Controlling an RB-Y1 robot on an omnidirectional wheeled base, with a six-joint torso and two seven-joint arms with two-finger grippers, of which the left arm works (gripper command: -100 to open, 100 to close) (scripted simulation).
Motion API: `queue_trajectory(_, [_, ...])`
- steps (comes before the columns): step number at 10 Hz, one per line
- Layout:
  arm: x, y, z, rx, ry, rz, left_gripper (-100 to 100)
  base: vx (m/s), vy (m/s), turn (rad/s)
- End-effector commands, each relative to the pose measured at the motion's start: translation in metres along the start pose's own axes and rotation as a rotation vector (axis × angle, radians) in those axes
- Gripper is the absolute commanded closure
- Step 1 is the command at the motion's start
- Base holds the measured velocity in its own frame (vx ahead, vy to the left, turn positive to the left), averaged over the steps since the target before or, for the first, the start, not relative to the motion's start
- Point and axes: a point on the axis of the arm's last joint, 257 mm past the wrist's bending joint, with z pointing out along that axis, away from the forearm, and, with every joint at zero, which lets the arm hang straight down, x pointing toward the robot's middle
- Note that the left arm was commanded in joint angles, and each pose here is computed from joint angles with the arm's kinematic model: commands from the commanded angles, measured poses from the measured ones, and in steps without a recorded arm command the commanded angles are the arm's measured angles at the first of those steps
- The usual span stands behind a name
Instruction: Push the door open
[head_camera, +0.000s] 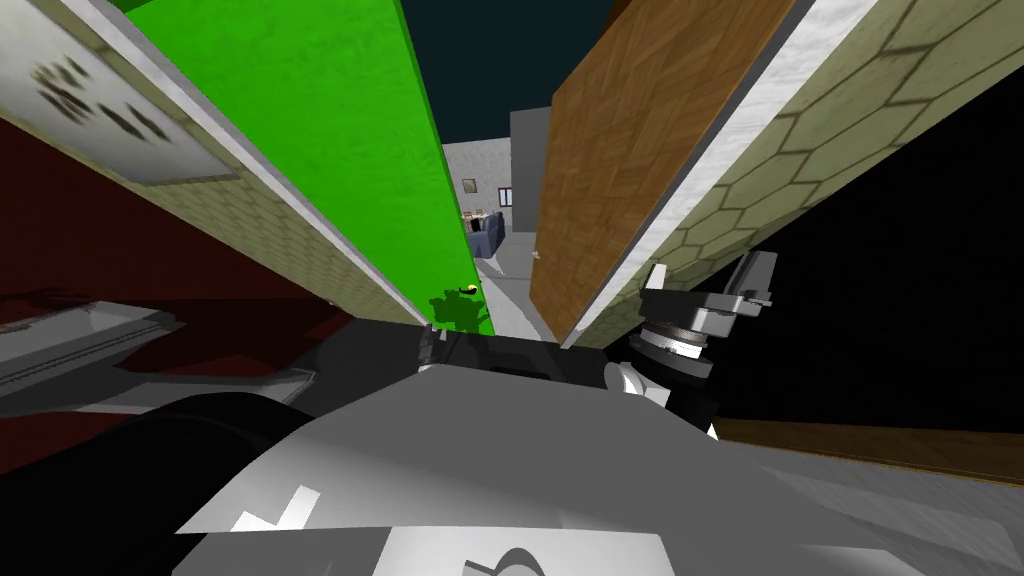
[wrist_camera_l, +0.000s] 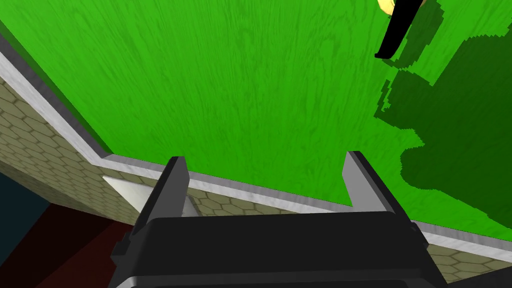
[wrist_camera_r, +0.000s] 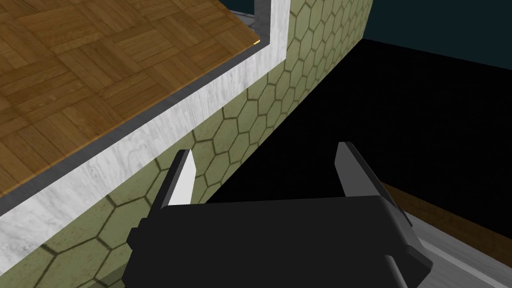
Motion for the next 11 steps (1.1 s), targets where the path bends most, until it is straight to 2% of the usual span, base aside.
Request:
queue_trajectory(1, [-0.007,0.009,-0.0095,-0.020,-0.010,0.007,-100,0.078,0.073,-0.195])
queue_trajectory(11, [-0.047,0.054,-0.0741,-0.135,-0.074,0.046,-100,0.072,0.068,-0.194])
